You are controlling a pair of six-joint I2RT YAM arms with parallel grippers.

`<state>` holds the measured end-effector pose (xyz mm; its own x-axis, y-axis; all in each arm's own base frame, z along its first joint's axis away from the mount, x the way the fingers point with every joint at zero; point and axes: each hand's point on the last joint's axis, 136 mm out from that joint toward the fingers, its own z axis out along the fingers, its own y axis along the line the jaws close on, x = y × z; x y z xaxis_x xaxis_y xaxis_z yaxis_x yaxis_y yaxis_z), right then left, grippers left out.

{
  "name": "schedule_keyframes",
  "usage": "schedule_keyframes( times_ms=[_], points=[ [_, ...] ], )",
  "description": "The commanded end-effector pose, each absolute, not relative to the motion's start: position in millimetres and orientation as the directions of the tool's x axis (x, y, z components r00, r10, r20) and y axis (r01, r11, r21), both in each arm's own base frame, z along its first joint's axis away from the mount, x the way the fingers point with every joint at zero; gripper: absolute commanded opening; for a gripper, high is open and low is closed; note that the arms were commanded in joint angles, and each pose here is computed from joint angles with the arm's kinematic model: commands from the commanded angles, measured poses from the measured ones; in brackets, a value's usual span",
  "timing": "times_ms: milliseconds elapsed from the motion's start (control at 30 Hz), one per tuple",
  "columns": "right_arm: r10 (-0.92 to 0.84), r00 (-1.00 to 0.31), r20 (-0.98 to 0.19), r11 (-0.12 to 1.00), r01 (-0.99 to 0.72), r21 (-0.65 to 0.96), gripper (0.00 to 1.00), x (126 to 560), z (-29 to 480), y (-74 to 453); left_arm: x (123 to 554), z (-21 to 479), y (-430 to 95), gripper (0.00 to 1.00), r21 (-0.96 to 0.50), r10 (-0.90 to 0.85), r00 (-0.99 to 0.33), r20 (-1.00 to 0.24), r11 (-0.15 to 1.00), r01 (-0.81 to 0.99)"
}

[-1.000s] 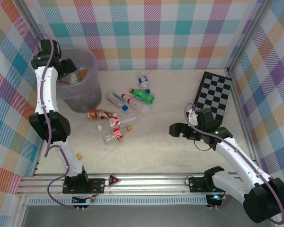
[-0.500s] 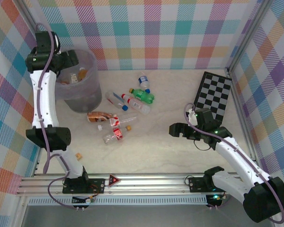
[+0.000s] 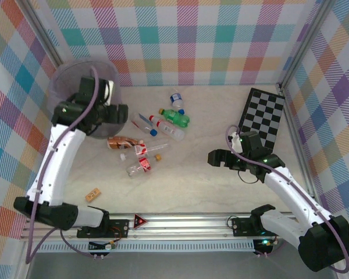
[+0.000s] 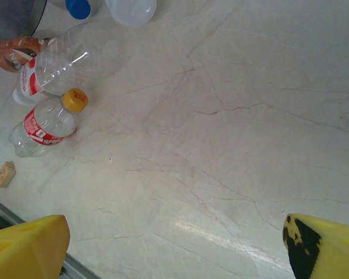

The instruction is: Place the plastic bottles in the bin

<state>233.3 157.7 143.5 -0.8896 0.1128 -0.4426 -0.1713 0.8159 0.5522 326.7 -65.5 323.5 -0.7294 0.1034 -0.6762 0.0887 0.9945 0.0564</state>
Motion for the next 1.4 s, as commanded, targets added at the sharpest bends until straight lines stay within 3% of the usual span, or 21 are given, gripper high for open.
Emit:
schedule_keyframes(
  times_ms=[0, 100, 267, 500, 967, 1200, 1367],
  points=[
    [0.175, -0.873, -0.456, 0.853, -0.097, 0.512, 0.94, 246, 148, 145, 309, 297, -94, 0.91, -0.098, 0.053, -0.732, -0.679, 0.982, 0.162],
    [0.260, -0.856, -0.448, 0.875, 0.012, 0.484, 0.95, 253, 139, 130, 292, 260, -116, 0.89, -0.177, 0.044, -0.771, -0.636, 0.964, 0.201],
    [0.373, -0.812, -0.449, 0.857, 0.116, 0.501, 0.95, 258, 131, 119, 267, 198, -134, 0.90, -0.105, 0.141, -0.827, -0.544, 0.966, 0.235],
    [0.374, -0.835, -0.403, 0.856, 0.145, 0.496, 0.95, 260, 121, 121, 260, 127, -147, 0.92, -0.029, 0.203, -0.859, -0.471, 0.969, 0.245],
    [0.354, -0.861, -0.365, 0.852, 0.136, 0.505, 0.96, 259, 110, 128, 255, 68, -158, 0.87, 0.080, 0.313, -0.883, -0.350, 0.949, 0.305],
    [0.325, -0.886, -0.331, 0.841, 0.111, 0.529, 0.96, 261, 108, 139, 253, 54, -156, 0.78, 0.104, 0.285, -0.910, -0.302, 0.958, 0.266],
    [0.319, -0.891, -0.324, 0.842, 0.109, 0.528, 0.96, 258, 106, 138, 254, 52, -158, 0.61, 0.127, 0.276, -0.912, -0.304, 0.960, 0.248]
  ],
)
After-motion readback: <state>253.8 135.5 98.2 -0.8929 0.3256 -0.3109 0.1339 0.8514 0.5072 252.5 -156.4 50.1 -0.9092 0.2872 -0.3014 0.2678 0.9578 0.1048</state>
